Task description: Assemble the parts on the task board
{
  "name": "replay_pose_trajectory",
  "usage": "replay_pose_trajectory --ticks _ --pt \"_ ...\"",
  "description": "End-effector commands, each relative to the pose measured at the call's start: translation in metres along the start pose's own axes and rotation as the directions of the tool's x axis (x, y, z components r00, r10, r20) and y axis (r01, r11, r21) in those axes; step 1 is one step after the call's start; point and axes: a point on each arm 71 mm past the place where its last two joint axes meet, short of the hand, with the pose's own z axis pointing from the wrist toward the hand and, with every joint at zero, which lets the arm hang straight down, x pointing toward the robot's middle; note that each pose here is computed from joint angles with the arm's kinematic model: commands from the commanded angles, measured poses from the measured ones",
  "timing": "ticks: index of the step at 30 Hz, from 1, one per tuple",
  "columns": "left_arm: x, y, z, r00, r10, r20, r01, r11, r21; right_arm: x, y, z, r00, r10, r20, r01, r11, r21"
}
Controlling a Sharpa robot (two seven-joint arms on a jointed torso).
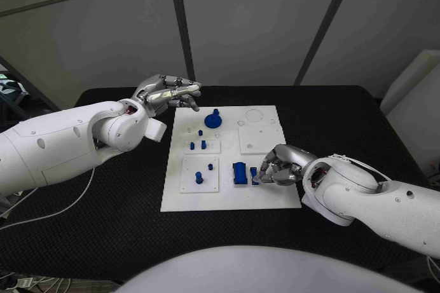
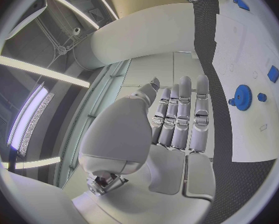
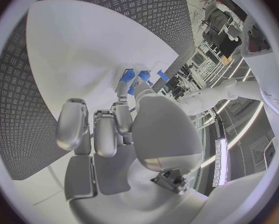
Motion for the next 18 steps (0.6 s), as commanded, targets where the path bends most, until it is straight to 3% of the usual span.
replay_pose_trajectory --ticks 1,18 --pt "0.0010 -0.0015 0.0001 1.000 0.000 -0.012 0.000 1.000 0.009 0.001 0.001 0.001 1.000 -0.016 -0.016 0.015 1.000 -0.011" --pt "0.0025 -0.0009 0.0015 1.000 -0.002 -0.015 0.002 1.000 0.010 0.001 -0.005 0.017 1.000 -0.026 0.011 0.026 1.000 0.000"
